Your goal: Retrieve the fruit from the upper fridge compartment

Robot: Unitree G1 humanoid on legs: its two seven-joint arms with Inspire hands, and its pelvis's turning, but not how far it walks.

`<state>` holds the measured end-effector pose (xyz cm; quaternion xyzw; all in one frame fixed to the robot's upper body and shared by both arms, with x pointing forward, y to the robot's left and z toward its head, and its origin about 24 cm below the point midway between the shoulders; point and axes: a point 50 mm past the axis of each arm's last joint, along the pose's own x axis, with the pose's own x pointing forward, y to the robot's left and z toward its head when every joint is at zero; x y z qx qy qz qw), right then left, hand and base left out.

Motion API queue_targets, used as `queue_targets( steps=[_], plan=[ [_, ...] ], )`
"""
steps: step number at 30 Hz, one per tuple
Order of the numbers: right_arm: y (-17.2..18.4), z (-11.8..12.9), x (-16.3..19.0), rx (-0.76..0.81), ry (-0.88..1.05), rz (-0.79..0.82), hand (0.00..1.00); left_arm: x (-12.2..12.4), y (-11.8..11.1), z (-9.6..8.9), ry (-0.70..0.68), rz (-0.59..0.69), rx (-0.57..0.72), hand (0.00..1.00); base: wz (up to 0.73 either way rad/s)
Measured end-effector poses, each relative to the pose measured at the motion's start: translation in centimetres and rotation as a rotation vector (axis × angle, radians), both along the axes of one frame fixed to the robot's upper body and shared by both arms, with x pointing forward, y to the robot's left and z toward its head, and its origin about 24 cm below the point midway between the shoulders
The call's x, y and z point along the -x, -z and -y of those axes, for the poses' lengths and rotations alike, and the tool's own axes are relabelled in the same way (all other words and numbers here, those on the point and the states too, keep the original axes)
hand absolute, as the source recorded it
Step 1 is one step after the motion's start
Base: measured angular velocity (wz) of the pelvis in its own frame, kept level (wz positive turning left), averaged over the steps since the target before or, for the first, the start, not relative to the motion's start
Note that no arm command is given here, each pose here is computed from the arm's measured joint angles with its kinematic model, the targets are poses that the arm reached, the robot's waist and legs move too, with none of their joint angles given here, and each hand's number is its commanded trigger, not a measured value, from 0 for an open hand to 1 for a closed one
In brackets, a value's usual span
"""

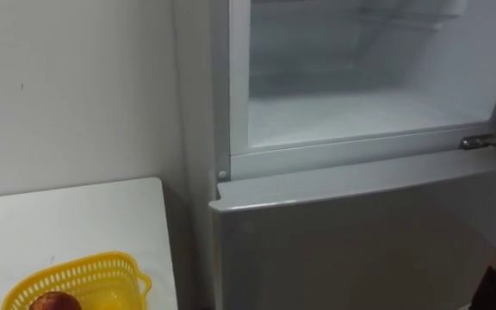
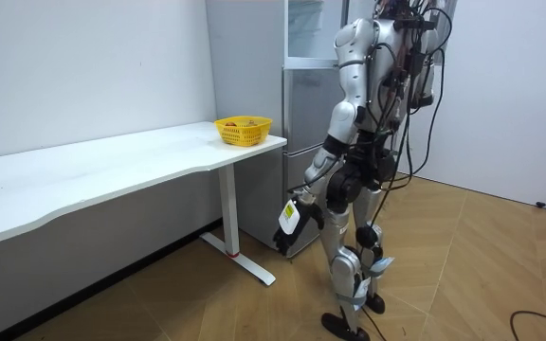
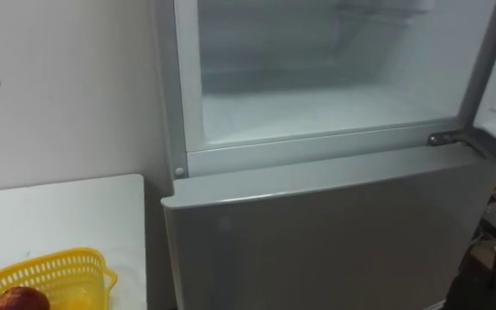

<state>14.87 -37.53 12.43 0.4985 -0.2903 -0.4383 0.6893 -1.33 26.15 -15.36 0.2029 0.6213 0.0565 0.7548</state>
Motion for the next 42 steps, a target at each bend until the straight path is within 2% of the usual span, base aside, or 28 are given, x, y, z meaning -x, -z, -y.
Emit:
queue_targets(
  steps=[6, 11, 16, 19, 23, 27, 33, 36, 39, 42],
  plan=[
    [-1.4, -0.5, -0.1, 0.075, -0.019, 0.059, 0.00, 0.7, 0.4, 1.0, -0.014, -0.023, 0.032, 0.00, 0.00],
    [-1.6, -1.2, -0.7, 0.138, -0.066, 0.064, 0.00, 1.2, 0.6, 1.2, -0.018, -0.041, 0.039, 0.00, -0.03],
    [-1.8, -2.2, -1.6, 0.275, -0.104, -0.003, 0.00, 1.6, 0.6, 1.3, -0.013, -0.062, 0.049, 0.00, 0.00],
    [-2.0, -3.2, -2.4, 0.415, -0.147, -0.075, 0.00, 1.5, 0.6, 1.3, -0.014, -0.070, 0.056, 0.00, -0.01],
    [-2.1, -5.3, -3.8, 0.739, -0.243, -0.243, 0.00, 1.5, 0.7, 1.5, 0.001, -0.096, 0.091, 0.00, -0.06],
    [0.5, -8.0, -6.2, 0.982, -0.489, -0.441, 0.00, 0.9, 0.7, 0.9, 0.065, -0.134, 0.088, 0.00, -0.10],
    [4.2, -10.0, -7.2, 1.314, -0.799, -0.748, 0.00, -0.8, 0.5, -0.5, 0.125, -0.150, 0.063, 0.00, -0.03],
    [6.5, -11.4, -6.9, 1.394, -0.954, -0.847, 0.00, -0.5, 0.5, -0.5, 0.132, -0.182, 0.066, 0.00, 0.04],
    [8.0, -11.4, -6.4, 1.433, -1.056, -0.937, 0.00, 0.2, 0.4, -0.7, 0.140, -0.214, 0.065, 0.00, 0.09],
    [8.3, -11.4, -6.4, 1.432, -1.097, -0.960, 0.00, 0.2, 0.4, -0.7, 0.138, -0.216, 0.064, 0.00, 0.09]
  ],
)
